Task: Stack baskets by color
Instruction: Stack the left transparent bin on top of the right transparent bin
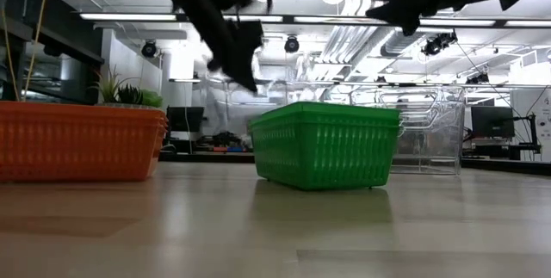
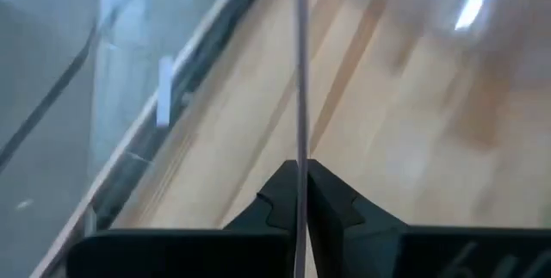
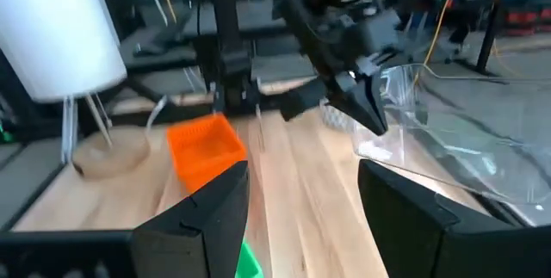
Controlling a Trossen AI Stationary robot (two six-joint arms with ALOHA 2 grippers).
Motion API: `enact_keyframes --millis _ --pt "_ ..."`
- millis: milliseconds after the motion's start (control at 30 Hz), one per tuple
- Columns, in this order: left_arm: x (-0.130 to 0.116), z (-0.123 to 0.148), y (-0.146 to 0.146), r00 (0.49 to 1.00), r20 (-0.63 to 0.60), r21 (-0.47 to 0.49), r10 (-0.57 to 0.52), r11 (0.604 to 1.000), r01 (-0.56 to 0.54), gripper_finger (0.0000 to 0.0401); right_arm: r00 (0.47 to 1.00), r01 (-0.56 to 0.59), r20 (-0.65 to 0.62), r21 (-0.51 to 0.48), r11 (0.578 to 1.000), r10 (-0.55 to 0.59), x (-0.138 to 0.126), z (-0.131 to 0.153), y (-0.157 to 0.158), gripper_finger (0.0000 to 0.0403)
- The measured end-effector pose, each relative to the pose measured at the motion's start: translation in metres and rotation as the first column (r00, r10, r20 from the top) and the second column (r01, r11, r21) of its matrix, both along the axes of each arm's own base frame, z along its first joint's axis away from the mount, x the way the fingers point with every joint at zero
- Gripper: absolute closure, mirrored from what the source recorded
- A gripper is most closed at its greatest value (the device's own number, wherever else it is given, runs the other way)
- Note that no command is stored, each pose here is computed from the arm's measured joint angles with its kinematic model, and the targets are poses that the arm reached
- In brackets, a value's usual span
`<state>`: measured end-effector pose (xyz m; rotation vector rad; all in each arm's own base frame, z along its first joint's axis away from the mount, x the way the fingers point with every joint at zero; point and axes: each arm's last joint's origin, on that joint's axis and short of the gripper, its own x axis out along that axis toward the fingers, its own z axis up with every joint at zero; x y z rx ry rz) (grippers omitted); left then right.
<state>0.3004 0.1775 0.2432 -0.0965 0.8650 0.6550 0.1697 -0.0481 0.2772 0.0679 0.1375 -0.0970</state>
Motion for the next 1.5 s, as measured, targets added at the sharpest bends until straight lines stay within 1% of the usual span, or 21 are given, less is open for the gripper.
enact_keyframes --millis 100,167,233,267,300,367,433,500,567,667,767,833,867,933,1000,1033,1167,1233,1300,1367,1500 --pt "-0.008 0.033 -0.015 0.991 0.131 0.013 0.004 1.000 -0.006 0.0401 0.997 0.006 0.074 0.001 1.000 -0.006 -0.005 0.009 0.001 0.0199" --pt "-0.012 0.051 -0.027 0.974 0.224 0.012 0.017 1.000 -0.020 0.0401 0.992 0.049 0.116 0.019 0.999 -0.051 -0.010 0.015 0.002 0.0199" --pt "-0.013 0.065 -0.039 0.953 0.303 0.006 0.016 1.000 -0.019 0.0401 0.978 0.176 0.100 0.053 0.983 -0.181 -0.015 0.019 0.000 0.0199" --pt "-0.012 0.069 -0.046 0.943 0.333 0.002 0.008 1.000 -0.010 0.0401 0.963 0.262 0.054 0.064 0.963 -0.265 -0.019 0.021 -0.002 0.0199" --pt "-0.010 0.073 -0.053 0.933 0.360 0.002 -0.006 1.000 0.006 0.0401 0.935 0.355 -0.010 0.070 0.932 -0.355 -0.022 0.021 -0.003 0.0199" --pt "-0.005 0.077 -0.066 0.917 0.397 0.001 -0.036 0.999 0.039 0.0401 0.853 0.512 -0.157 0.070 0.856 -0.497 -0.029 0.021 -0.006 0.0199" --pt "0.000 0.079 -0.077 0.907 0.414 0.008 -0.074 0.997 0.077 0.0401 0.756 0.624 -0.295 0.055 0.780 -0.584 -0.036 0.019 -0.007 0.0199" --pt "0.004 0.080 -0.086 0.898 0.430 0.023 -0.094 0.995 0.094 0.0401 0.663 0.692 -0.414 0.023 0.721 -0.624 -0.040 0.013 -0.008 0.0199" --pt "0.010 0.081 -0.091 0.885 0.453 0.040 -0.105 0.994 0.098 0.0401 0.581 0.739 -0.508 0.001 0.674 -0.636 -0.043 0.004 -0.009 0.0202" --pt "0.012 0.083 -0.091 0.868 0.487 0.033 -0.097 0.995 0.093 0.0401 0.461 0.800 -0.596 -0.041 0.598 -0.658 -0.047 -0.011 -0.012 0.0219" --pt "0.012 0.084 -0.090 0.852 0.516 0.000 -0.094 0.994 0.109 0.0401 0.306 0.845 -0.652 -0.150 0.513 -0.694 -0.051 -0.026 -0.016 0.0254" --pt "0.012 0.084 -0.091 0.852 0.514 -0.008 -0.100 0.993 0.121 0.0401 0.236 0.864 -0.664 -0.191 0.466 -0.709 -0.054 -0.031 -0.018 0.0287" --pt "0.012 0.084 -0.091 0.850 0.516 -0.010 -0.103 0.992 0.126 0.0401 0.219 0.870 -0.667 -0.197 0.453 -0.712 -0.053 -0.033 -0.020 0.0306" --pt "0.013 0.084 -0.093 0.850 0.516 -0.012 -0.109 0.991 0.135 0.0401 0.200 0.873 -0.682 -0.202 0.444 -0.704 -0.052 -0.038 -0.023 0.0348" --pt "0.013 0.084 -0.094 0.849 0.516 -0.011 -0.111 0.991 0.137 0.0401 0.196 0.871 -0.695 -0.200 0.448 -0.691 -0.049 -0.044 -0.027 0.0387" --pt "0.013 0.084 -0.094 0.848 0.517 -0.012 -0.112 0.990 0.138 0.0401 0.187 0.870 -0.706 -0.204 0.449 -0.683 -0.048 -0.048 -0.028 0.0394" --pt "0.013 0.084 -0.094 0.848 0.517 -0.011 -0.114 0.990 0.140 0.0401 0.154 0.870 -0.728 -0.220 0.440 -0.668 -0.043 -0.064 -0.035 0.0383" --pt "0.012 0.084 -0.094 0.848 0.518 -0.010 -0.114 0.990 0.139 0.0401 0.146 0.867 -0.730 -0.230 0.442 -0.667 -0.040 -0.073 -0.038 0.0390" --pt "0.011 0.086 -0.094 0.845 0.522 -0.008 -0.115 0.990 0.139 0.0401 0.176 0.866 -0.722 -0.209 0.453 -0.669 -0.036 -0.080 -0.042 0.0399" --pt "0.011 0.086 -0.094 0.845 0.523 -0.007 -0.116 0.990 0.140 0.0401 0.223 0.865 -0.720 -0.165 0.474 -0.657 -0.031 -0.085 -0.045 0.0398" --pt "0.007 0.088 -0.095 0.851 0.512 -0.011 -0.115 0.990 0.141 0.0401 0.312 0.862 -0.697 -0.077 0.500 -0.646 -0.019 -0.089 -0.050 0.0401"
